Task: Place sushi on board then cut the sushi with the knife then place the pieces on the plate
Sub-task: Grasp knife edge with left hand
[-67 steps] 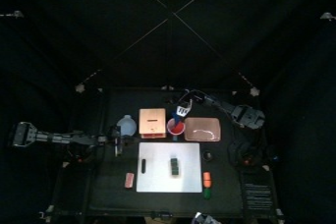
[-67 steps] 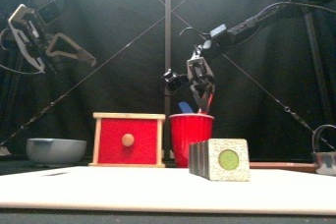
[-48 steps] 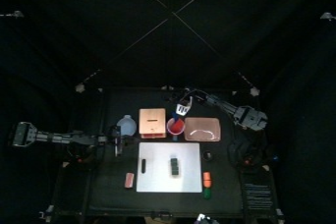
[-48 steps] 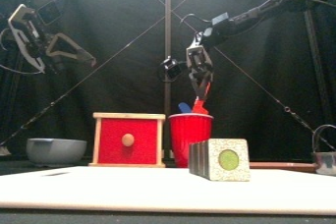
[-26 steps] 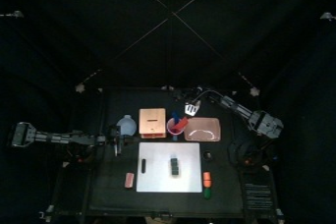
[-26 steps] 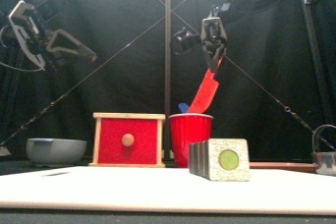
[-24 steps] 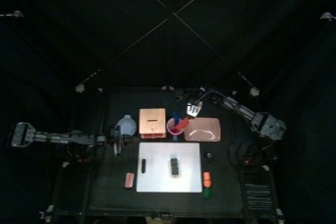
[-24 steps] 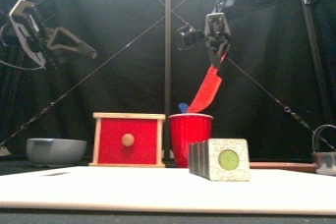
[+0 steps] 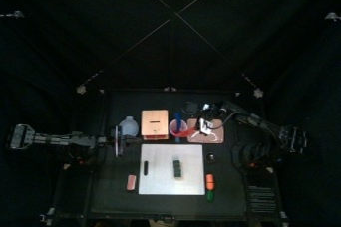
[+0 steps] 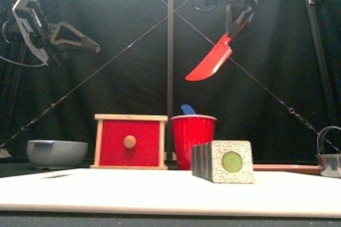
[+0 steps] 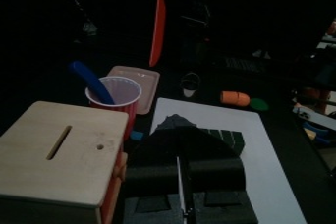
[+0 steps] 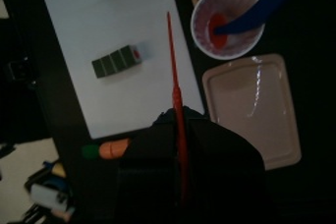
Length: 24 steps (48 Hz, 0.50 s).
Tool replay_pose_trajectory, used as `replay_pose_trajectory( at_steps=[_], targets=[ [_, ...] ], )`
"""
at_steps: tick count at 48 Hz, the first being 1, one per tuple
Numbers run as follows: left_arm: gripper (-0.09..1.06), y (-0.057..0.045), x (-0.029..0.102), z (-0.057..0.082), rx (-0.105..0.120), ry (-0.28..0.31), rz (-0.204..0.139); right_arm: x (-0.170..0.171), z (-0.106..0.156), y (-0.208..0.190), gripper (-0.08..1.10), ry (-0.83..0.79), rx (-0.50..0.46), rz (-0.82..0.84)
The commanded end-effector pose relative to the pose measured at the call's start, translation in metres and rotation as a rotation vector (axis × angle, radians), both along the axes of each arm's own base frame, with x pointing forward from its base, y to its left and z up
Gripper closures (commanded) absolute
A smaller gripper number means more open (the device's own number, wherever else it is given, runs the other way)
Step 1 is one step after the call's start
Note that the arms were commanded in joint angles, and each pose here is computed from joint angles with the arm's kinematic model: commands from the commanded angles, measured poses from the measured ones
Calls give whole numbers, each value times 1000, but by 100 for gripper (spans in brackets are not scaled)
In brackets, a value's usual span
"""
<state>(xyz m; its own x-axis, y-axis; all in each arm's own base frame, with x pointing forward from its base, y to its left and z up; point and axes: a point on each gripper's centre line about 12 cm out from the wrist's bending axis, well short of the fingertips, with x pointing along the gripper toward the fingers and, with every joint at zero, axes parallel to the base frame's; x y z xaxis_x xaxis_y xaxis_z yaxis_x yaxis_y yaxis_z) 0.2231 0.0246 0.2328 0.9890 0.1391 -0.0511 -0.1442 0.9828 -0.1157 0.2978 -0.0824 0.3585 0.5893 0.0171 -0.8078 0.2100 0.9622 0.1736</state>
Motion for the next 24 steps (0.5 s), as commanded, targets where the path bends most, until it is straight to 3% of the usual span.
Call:
replay_pose_trajectory(
  at_steps=[1, 14, 24],
  targets=[
    [100, 0, 5, 13, 3, -37, 1, -6, -7, 19, 80, -111, -34, 19],
    [100, 0, 10, 18, 5, -47, -2, -16, -37, 39, 79, -342, -101, 14],
    [99, -2, 21, 32, 10, -71, -15, -21, -72, 49, 79, -424, -163, 34]
  ],
)
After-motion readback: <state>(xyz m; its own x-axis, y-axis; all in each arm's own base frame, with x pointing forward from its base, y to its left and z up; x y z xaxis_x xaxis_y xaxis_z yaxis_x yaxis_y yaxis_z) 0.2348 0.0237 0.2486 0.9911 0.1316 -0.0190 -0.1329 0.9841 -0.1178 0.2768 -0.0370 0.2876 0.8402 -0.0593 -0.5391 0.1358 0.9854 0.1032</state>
